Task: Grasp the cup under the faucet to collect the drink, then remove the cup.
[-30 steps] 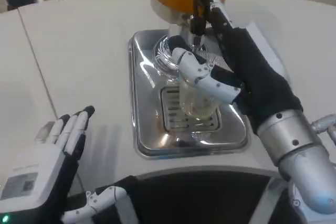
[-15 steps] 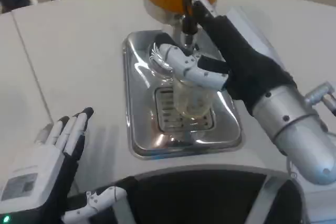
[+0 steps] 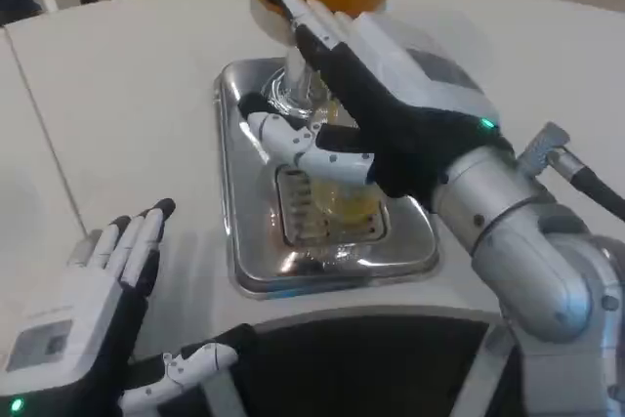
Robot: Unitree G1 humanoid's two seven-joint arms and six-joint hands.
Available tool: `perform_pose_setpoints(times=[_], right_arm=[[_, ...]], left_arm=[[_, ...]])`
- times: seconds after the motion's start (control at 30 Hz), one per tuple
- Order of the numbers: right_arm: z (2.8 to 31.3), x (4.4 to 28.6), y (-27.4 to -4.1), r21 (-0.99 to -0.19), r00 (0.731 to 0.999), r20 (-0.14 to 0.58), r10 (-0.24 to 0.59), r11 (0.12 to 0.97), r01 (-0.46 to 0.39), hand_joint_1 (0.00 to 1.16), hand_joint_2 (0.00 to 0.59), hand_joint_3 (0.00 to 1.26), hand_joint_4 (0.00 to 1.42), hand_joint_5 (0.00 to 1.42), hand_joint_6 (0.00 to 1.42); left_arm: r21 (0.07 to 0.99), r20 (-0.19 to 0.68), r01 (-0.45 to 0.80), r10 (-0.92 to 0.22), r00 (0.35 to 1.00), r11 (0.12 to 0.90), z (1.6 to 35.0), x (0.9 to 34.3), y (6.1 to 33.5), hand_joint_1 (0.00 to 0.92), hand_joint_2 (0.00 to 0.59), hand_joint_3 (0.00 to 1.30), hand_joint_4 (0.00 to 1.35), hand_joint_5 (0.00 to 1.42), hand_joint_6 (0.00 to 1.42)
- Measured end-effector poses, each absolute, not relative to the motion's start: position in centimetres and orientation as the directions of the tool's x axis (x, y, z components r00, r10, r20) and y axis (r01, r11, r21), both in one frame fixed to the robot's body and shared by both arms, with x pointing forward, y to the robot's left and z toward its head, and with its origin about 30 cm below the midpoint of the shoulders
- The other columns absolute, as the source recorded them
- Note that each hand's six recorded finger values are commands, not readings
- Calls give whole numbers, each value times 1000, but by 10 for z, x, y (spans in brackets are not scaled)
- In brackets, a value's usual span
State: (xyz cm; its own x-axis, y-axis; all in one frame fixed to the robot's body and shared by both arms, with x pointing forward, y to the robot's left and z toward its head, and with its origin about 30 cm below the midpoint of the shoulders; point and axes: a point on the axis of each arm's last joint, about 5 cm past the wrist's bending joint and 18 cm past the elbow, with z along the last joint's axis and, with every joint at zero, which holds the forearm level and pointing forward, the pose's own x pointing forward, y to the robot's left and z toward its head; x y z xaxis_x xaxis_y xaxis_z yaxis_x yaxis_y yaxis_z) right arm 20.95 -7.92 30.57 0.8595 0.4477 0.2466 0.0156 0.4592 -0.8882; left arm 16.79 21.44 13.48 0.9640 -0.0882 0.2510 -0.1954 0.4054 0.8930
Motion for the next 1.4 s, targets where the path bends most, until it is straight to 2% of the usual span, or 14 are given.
perform_pose_setpoints(times=[0.03,0.33,0.43,0.73,1.13,1.4], right_arm=[[306,209,-79,-890,861,248,443,455,23,271,469,14,0,0,0],[307,205,-82,-900,874,235,426,434,30,309,489,24,0,0,0],[308,204,-82,-900,876,231,424,436,26,327,501,24,0,0,0],[308,204,-82,-902,873,229,430,430,25,376,504,24,0,0,0],[311,204,-84,-904,874,219,434,426,15,387,503,24,0,0,0],[307,205,-87,-885,874,232,426,465,8,398,497,24,0,0,0]], left_arm=[[893,251,-196,-88,964,406,135,168,214,59,76,0,0,0,0],[873,266,-213,-62,962,440,136,181,212,272,75,0,0,0,0],[853,286,-229,-52,957,470,139,190,209,292,67,0,0,0,0],[807,330,-242,-71,941,539,145,208,195,299,64,0,0,0,0],[790,349,-231,-107,931,567,147,216,182,296,56,0,0,0,0],[784,347,-213,-127,929,583,145,223,170,296,55,0,0,0,0]])
